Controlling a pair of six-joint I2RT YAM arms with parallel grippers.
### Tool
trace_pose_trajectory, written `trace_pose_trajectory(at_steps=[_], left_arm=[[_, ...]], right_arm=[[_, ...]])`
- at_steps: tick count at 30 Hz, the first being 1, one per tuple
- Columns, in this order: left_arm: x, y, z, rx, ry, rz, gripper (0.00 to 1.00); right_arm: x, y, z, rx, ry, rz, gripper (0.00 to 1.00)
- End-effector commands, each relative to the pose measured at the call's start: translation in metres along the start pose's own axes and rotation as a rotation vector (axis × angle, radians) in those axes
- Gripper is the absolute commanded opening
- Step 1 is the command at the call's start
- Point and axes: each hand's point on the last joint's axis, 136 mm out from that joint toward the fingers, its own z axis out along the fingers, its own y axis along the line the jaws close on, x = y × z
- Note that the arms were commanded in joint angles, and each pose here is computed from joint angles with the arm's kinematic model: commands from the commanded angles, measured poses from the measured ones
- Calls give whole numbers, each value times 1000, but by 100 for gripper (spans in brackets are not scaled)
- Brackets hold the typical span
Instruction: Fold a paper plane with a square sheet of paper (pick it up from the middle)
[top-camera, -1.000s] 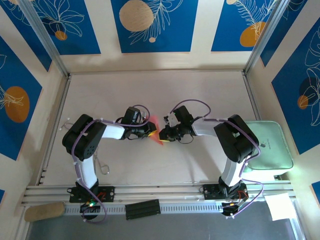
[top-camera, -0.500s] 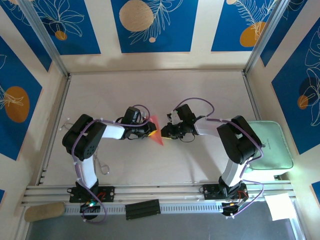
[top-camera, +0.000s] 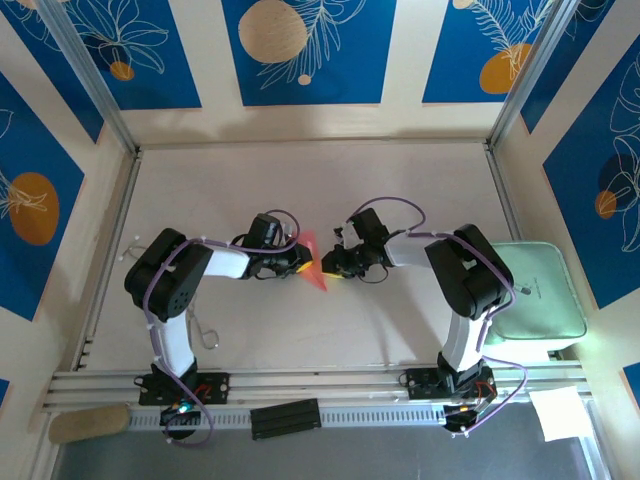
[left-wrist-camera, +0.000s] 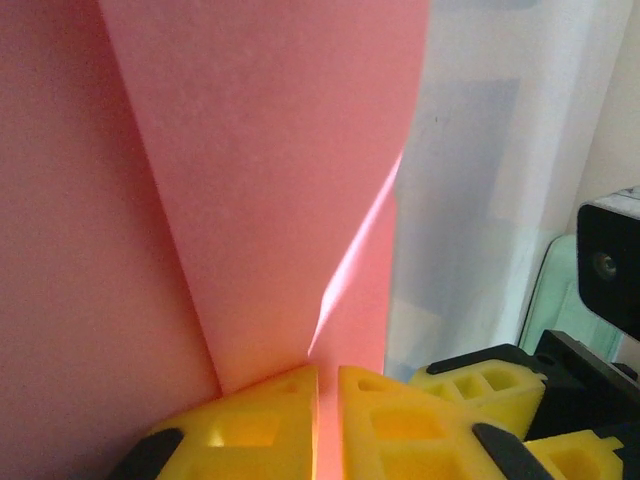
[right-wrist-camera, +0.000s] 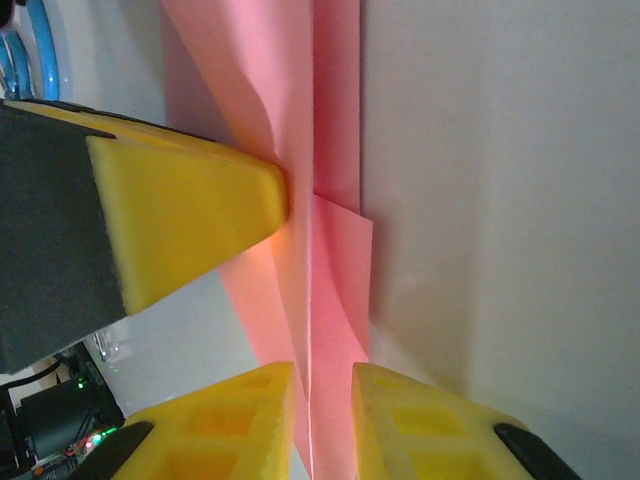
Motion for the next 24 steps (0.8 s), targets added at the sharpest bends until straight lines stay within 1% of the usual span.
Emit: trace_pose_trajectory(at_steps=[1, 14, 19, 24], left_arm=[[-1, -6, -3, 17, 5, -3, 13], [-1, -13, -7, 43, 0, -6, 11], [-2, -17, -10, 54, -10, -6, 10], [-9, -27, -20, 63, -44, 13, 10]], right_arm=[[-2, 13, 4, -47, 22, -17, 22], [-3, 13, 15, -45, 51, -34, 21], [-4, 13, 17, -48, 54, -40, 15], [-1, 12, 17, -53, 60, -55, 9]])
